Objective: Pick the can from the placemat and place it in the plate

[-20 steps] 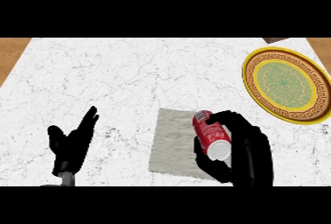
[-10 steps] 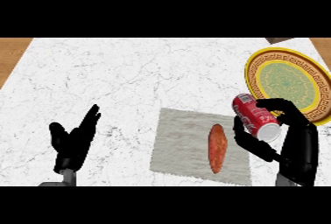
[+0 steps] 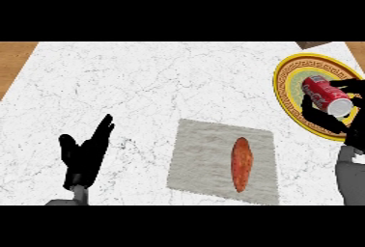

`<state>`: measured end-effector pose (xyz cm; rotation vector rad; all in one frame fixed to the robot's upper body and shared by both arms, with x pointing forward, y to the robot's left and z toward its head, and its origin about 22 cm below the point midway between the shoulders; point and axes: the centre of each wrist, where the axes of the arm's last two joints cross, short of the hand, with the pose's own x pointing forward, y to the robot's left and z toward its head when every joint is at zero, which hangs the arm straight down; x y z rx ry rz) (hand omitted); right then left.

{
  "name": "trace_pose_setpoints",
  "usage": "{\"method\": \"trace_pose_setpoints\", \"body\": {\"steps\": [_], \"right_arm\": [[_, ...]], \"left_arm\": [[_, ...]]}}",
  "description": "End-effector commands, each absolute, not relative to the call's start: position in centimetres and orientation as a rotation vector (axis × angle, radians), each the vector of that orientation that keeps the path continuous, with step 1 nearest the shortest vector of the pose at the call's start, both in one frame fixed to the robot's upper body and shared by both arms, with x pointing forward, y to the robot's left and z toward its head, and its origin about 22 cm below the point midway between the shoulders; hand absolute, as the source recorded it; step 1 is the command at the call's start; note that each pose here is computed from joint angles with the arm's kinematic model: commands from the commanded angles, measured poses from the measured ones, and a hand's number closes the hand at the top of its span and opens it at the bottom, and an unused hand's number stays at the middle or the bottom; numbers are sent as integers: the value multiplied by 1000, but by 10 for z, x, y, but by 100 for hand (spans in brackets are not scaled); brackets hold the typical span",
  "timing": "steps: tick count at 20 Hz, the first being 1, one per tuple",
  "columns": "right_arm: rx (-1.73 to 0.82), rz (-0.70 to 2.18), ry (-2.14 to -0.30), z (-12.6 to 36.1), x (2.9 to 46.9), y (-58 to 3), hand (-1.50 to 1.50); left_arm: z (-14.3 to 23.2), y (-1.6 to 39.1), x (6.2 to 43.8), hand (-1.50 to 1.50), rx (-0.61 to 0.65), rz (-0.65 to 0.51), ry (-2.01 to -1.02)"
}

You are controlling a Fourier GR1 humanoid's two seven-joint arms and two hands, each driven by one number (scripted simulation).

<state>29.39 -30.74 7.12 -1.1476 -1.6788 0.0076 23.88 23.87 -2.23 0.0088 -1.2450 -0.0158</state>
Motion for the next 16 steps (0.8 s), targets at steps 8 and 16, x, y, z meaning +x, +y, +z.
{"method": "trace_pose_setpoints", "body": {"steps": [8,16], "right_arm": [[-1195,-42,-1679,55,356,-399,150],[-1108,207,-1302,47,356,-439,-150]], "left_arm": [[-35,244,231,0,-11,-25,-1199],[-28,229,244,0,-34,-66,-1223]]}}
